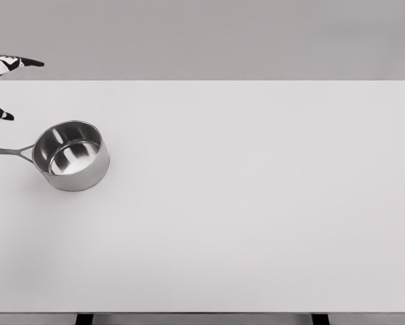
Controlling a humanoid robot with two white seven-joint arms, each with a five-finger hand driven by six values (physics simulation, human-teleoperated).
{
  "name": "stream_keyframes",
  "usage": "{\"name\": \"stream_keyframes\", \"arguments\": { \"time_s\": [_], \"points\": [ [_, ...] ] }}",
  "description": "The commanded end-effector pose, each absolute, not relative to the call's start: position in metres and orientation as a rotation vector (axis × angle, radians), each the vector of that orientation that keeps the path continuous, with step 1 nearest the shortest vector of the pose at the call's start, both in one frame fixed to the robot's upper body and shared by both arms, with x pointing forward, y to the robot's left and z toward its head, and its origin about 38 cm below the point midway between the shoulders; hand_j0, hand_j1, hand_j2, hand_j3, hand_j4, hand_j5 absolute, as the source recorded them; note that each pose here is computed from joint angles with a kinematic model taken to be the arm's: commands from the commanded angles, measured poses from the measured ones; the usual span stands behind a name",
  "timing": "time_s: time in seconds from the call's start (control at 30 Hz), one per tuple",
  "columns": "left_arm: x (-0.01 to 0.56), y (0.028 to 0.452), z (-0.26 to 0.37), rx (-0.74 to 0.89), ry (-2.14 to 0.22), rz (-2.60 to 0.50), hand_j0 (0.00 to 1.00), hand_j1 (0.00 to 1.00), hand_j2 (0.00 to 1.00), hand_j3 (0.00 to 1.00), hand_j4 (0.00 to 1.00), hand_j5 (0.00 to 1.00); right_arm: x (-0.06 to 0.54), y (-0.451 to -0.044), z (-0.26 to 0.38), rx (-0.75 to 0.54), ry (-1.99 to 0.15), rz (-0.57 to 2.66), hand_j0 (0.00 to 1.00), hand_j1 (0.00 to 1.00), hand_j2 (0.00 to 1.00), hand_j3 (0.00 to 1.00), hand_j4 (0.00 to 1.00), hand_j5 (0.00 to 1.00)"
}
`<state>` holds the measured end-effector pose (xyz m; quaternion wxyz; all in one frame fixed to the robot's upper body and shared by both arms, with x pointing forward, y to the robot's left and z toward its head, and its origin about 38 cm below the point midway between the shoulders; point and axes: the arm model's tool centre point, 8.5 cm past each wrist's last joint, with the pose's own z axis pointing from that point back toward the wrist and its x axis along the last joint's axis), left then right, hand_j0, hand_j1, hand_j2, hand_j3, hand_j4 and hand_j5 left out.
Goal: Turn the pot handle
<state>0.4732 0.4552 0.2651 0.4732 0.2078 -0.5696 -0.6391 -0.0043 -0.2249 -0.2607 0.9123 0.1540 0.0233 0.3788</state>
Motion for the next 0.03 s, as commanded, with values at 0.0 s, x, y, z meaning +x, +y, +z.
{"name": "stream_keyframes", "arguments": {
  "time_s": [0.0],
  "points": [
    [0.4842, 0.4671, 0.2381, 0.497, -1.350, -1.468, 1.00, 1.00, 1.00, 1.00, 1.00, 1.00, -0.0043, -0.2250, -0.2607, 0.318, 0.048, 0.780, 1.00, 1.00, 1.00, 1.00, 1.00, 1.00]
  ]
}}
